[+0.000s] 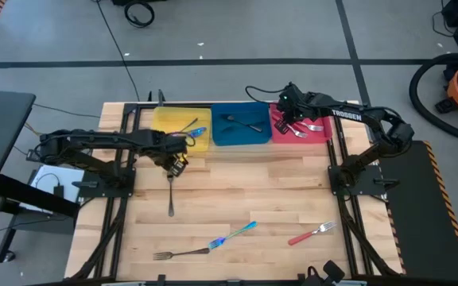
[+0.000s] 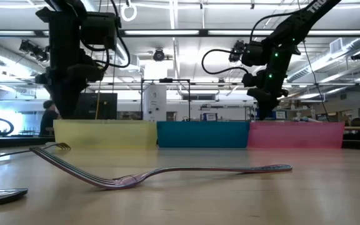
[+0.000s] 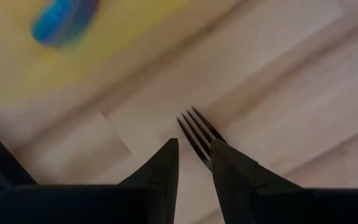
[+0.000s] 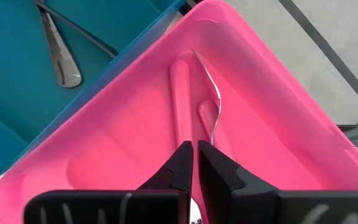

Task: Sort silverware by color (type)
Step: Put the black fork into the blue bin

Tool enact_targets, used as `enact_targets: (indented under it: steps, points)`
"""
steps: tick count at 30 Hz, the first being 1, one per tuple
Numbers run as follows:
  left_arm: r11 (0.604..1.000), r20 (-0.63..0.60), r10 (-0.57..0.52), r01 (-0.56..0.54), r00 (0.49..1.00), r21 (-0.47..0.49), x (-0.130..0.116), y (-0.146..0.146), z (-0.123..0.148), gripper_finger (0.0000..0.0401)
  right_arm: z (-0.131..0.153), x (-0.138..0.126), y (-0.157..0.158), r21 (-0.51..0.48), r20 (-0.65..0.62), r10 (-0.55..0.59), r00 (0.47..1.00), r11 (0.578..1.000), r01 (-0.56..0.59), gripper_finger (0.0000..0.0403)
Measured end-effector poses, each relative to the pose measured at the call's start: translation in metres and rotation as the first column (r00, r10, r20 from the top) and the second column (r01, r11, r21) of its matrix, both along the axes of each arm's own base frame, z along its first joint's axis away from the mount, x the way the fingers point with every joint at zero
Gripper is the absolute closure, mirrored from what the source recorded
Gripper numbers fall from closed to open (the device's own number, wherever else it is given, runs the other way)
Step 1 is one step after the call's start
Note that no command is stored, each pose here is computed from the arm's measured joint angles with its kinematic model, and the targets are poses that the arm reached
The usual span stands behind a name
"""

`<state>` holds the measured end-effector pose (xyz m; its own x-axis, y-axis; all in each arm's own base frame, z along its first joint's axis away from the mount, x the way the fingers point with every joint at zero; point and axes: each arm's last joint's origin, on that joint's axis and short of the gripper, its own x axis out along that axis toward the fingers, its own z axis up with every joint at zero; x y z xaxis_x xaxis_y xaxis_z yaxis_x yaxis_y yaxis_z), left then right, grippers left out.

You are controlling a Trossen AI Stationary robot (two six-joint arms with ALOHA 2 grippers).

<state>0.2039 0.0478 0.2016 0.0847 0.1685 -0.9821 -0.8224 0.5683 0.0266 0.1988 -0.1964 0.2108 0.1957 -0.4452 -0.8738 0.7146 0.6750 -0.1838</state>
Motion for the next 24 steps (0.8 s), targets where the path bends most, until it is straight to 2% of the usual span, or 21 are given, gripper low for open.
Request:
enact_targets:
  steps: [4, 10, 19, 24]
  points:
    - [0.995, 0.015, 0.077, -0.076, 0.997, -0.067, 0.001, -0.017, -0.003, 0.0306, 0.0, 0.0, 0.0, 0.0, 0.0, 0.002, 1.0, 1.0, -0.002, 0.037]
    - [0.983, 0.041, 0.165, -0.16, 0.986, -0.095, 0.004, -0.04, -0.003, 0.0306, 0.0, 0.001, 0.0, -0.006, 0.006, 0.002, 1.0, 1.0, -0.002, 0.037]
    - [0.954, 0.069, 0.296, -0.292, 0.953, -0.062, 0.005, -0.062, -0.005, 0.0305, 0.0, 0.001, 0.0, -0.004, 0.008, -0.004, 1.0, 1.0, 0.004, 0.037]
    - [0.95, 0.04, 0.31, -0.308, 0.95, -0.046, 0.008, -0.065, -0.012, 0.0305, 0.0, 0.001, 0.0, -0.003, 0.01, -0.008, 1.0, 1.0, 0.008, 0.037]
